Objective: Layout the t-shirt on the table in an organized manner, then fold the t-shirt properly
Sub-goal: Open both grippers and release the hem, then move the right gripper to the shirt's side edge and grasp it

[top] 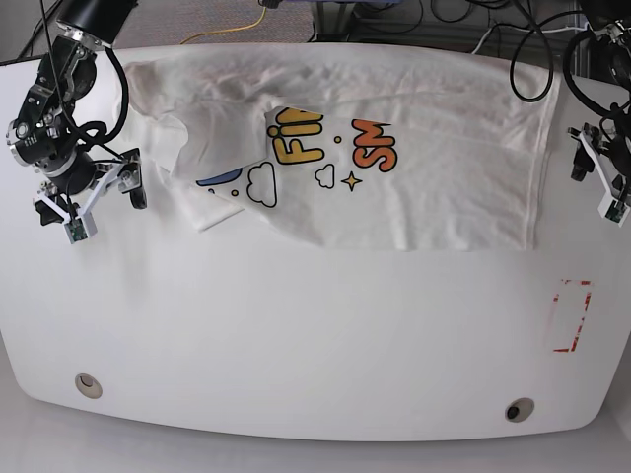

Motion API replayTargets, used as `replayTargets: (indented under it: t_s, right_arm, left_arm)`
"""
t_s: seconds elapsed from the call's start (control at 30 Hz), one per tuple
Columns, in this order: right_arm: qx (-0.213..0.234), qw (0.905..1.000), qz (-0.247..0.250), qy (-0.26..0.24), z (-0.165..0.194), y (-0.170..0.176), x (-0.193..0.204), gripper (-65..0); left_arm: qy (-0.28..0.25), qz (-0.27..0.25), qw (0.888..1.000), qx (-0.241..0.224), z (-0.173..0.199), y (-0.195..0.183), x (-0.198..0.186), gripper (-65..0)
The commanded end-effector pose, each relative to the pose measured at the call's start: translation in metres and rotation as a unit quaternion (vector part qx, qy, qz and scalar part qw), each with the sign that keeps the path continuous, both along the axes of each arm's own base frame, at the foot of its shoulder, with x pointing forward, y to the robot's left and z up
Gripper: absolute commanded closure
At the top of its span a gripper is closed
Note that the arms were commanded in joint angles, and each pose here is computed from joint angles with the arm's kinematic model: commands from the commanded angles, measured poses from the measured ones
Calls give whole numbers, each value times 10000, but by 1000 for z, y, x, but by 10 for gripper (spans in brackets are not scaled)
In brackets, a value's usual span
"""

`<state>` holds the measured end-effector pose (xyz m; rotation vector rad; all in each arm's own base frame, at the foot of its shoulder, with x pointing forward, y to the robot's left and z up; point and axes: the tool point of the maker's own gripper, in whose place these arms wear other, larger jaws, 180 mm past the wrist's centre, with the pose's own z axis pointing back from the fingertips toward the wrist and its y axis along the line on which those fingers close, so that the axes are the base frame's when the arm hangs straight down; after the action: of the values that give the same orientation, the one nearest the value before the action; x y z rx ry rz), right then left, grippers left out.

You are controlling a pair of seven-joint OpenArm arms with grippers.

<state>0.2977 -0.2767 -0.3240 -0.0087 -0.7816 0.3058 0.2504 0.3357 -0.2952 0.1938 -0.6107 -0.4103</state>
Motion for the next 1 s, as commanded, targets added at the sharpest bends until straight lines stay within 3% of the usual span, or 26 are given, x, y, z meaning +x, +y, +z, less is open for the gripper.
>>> replayTargets:
  t_s: [0.0,0.5,0.97]
  right_arm:
    - [175,9997,133,-93,1,10,18,-650]
    - [905,9927,751,256,-40,70,59,-650]
    - [1324,9857,874,577,-78,93,55,-647]
  left_arm:
    - [-247,-59,9996,107,16,3,10,-376]
    - [-259,-42,9996,96,17,4,11,-376]
    - [-266,-45,9996,93,17,3,12,-376]
